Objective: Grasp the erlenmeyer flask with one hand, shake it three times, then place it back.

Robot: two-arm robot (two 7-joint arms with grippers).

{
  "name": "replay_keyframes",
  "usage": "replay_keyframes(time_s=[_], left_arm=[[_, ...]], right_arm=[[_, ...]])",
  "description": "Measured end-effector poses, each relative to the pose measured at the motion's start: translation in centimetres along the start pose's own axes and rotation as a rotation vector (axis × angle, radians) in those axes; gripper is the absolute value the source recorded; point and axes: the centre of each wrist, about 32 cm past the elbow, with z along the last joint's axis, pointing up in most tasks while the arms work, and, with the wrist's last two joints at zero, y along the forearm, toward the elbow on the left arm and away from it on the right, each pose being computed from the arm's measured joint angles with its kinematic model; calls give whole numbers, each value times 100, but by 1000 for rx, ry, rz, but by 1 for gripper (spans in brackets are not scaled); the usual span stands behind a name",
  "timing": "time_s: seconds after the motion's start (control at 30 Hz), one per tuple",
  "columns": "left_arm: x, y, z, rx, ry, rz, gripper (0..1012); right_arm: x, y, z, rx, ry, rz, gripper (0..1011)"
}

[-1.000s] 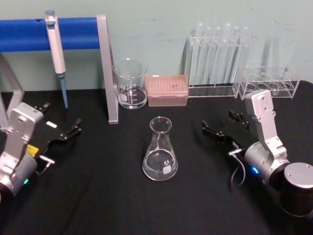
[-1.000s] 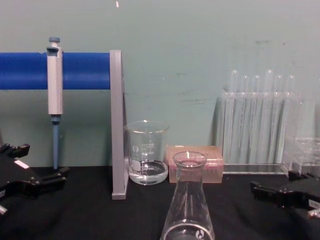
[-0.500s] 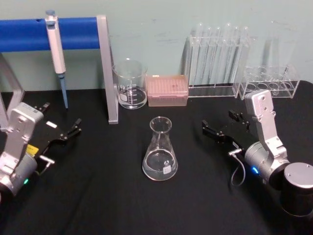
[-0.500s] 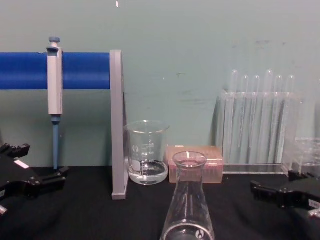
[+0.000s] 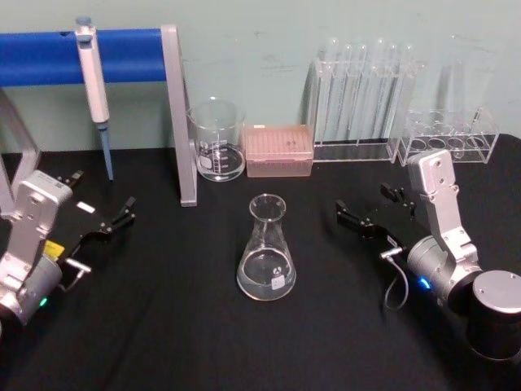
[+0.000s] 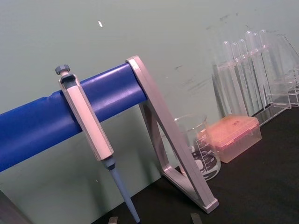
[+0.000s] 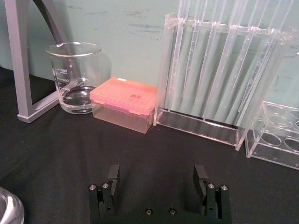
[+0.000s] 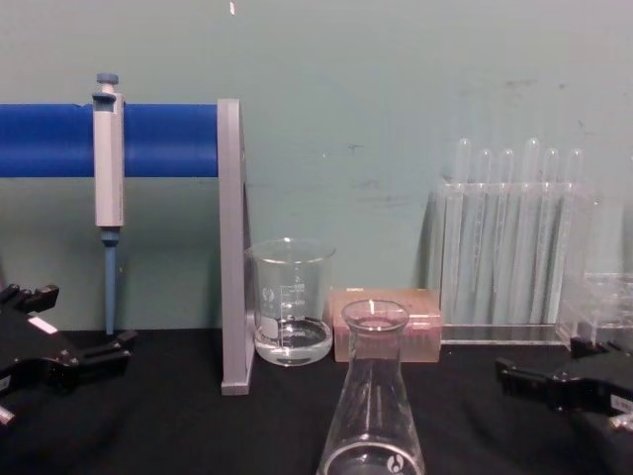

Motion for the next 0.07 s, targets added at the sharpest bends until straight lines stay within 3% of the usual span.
replay_keyframes(time_s=[0.07], left_arm=[[0,0,0,0,0,0,1001]], right_arm=[[0,0,0,0,0,0,1000]])
